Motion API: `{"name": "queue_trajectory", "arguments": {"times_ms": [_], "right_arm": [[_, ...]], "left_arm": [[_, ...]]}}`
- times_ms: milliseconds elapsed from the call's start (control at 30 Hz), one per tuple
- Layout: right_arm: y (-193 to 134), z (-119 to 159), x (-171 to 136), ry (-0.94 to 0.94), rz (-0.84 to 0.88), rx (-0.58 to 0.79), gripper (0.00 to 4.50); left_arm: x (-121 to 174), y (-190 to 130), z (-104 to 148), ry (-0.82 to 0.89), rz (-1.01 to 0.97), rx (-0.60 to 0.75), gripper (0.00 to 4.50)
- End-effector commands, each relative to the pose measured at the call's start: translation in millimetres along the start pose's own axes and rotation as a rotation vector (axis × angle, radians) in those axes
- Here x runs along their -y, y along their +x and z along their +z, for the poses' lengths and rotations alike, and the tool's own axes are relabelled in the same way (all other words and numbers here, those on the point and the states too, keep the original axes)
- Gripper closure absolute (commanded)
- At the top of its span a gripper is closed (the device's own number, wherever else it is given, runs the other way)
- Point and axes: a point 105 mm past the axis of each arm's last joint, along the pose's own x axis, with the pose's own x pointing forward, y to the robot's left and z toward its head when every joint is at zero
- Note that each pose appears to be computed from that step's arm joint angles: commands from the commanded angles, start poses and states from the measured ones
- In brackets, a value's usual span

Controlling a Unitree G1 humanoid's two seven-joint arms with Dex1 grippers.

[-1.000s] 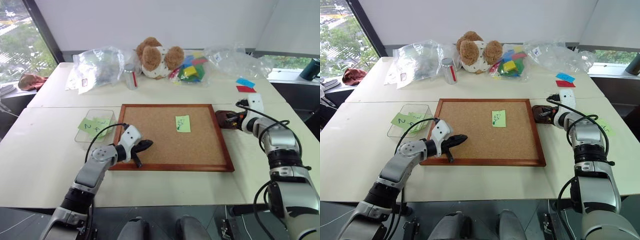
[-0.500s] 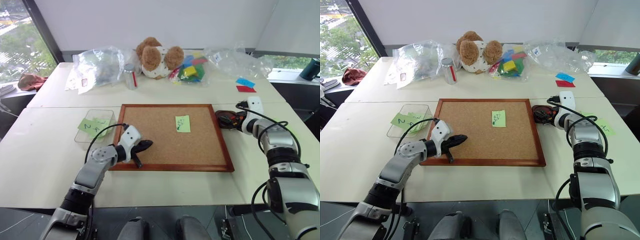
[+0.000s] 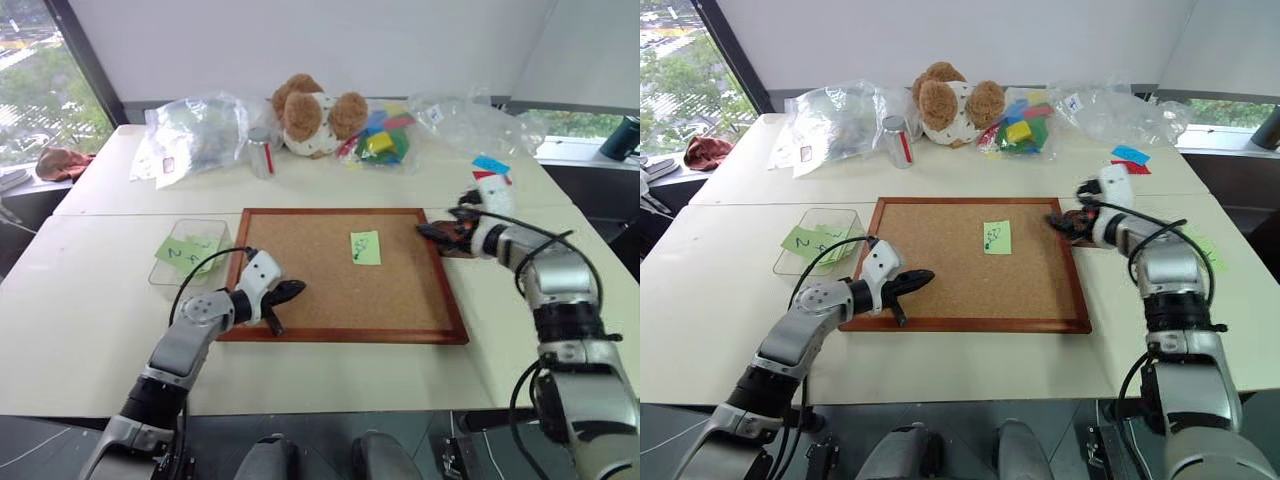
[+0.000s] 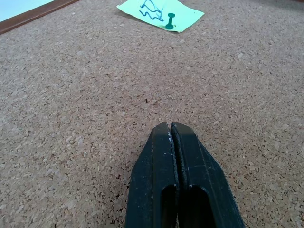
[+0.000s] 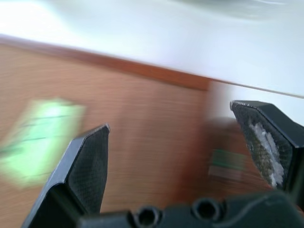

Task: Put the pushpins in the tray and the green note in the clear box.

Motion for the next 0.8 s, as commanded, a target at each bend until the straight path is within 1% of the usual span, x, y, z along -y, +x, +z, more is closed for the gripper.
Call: {"name": "queue_trajectory", "arguments": {"times_ms": [33, 100, 200, 333, 567, 767, 800], "right_arm": [[12, 12, -36, -0.036, 0.07, 0.041, 0.29], [20, 10, -46, -0.033, 0.072, 0.044, 0.95], [28, 9, -58, -0.034, 0.091, 0.042, 2.44], [35, 6, -66, -0.034, 0.104, 0.038, 2.44], [42, -7, -72, -0.027, 0.119, 0.012, 2.44], [42, -17, -69, -0.023, 0.108, -0.011, 2.44], [42, -18, -68, -0.023, 0.107, -0.014, 2.71]], "left_arm": [[6, 1, -25, -0.038, -0.013, -0.093, 4.5], [5, 1, -25, -0.037, -0.012, -0.092, 4.5], [5, 1, -25, -0.038, -0.01, -0.092, 4.5], [5, 0, -25, -0.037, -0.007, -0.093, 4.5], [5, -2, -26, -0.038, 0.0, -0.093, 4.5], [6, -3, -27, -0.038, 0.0, -0.095, 4.5], [6, -3, -27, -0.037, -0.001, -0.096, 4.5]]}}
